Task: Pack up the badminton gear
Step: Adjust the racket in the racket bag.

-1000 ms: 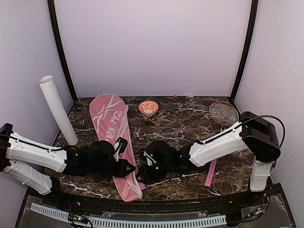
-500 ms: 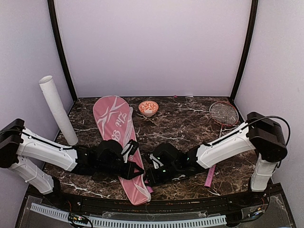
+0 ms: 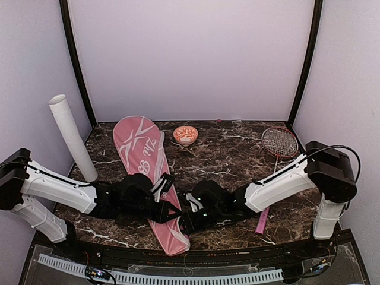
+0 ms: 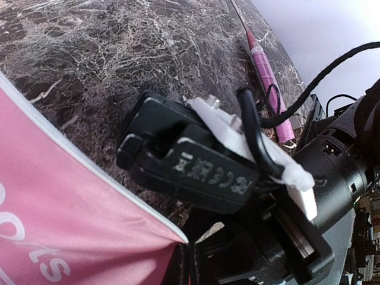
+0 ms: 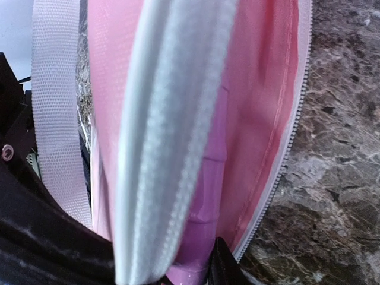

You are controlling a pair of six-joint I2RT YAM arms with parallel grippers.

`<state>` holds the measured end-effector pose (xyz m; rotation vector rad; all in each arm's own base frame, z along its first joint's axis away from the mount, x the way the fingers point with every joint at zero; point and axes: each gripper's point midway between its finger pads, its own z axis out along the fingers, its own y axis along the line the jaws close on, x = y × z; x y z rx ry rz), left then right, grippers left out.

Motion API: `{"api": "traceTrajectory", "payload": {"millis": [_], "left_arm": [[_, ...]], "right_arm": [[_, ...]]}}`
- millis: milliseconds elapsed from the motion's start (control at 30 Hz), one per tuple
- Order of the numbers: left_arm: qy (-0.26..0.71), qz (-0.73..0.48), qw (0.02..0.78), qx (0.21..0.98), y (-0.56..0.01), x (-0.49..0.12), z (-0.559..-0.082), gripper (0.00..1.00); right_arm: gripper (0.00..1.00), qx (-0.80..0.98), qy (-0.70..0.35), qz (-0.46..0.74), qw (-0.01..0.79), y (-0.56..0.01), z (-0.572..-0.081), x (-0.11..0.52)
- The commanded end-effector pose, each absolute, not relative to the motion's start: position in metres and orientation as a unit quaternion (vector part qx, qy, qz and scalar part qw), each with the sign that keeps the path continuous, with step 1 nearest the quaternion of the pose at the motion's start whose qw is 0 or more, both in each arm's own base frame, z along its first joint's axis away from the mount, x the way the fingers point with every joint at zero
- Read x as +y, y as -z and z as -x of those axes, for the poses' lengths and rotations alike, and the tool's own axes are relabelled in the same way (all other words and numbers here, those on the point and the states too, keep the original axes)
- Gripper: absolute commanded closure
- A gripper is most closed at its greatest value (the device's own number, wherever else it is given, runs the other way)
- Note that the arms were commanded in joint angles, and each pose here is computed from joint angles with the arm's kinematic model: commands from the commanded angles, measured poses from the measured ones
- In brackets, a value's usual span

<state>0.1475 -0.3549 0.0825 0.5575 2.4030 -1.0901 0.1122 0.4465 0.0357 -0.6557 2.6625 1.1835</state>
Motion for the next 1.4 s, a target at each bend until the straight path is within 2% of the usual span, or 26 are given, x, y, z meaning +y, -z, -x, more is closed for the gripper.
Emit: {"api": "traceTrajectory", "payload": {"millis": [0, 267, 633, 767, 933, 1367], "left_arm": [[0.496, -0.274, 0.173, 0.806, -0.12, -0.382, -0.103, 1.0], [0.507, -0.274, 0.183, 0.797, -0.133, -0.382, -0.103, 1.0], [0.499, -0.262, 0.18, 0.806, -0.12, -0.372, -0.102, 1.0], [0.491, -0.259, 0.18, 0.812, -0.118, -0.37, -0.104, 1.0], [0.448, -0.234, 0.185, 0.843, -0.104, -0.355, -0.113, 1.0], [0.41, -0.201, 0.196, 0.868, -0.097, -0.326, -0.121, 1.0]], "right_arm": [[0.82, 0.818, -0.483, 0.226, 0.217, -0.094, -0.161, 0.488], [0.82, 0.829, -0.464, 0.225, 0.216, -0.079, -0.165, 0.49], [0.81, 0.809, -0.487, 0.24, 0.228, -0.107, -0.163, 0.496], [0.77, 0.813, -0.484, 0.234, 0.223, -0.101, -0.163, 0.495], [0.64, 0.826, -0.467, 0.21, 0.236, -0.102, -0.168, 0.478], [0.47, 0.886, -0.351, 0.172, 0.251, -0.101, -0.173, 0.407]]}}
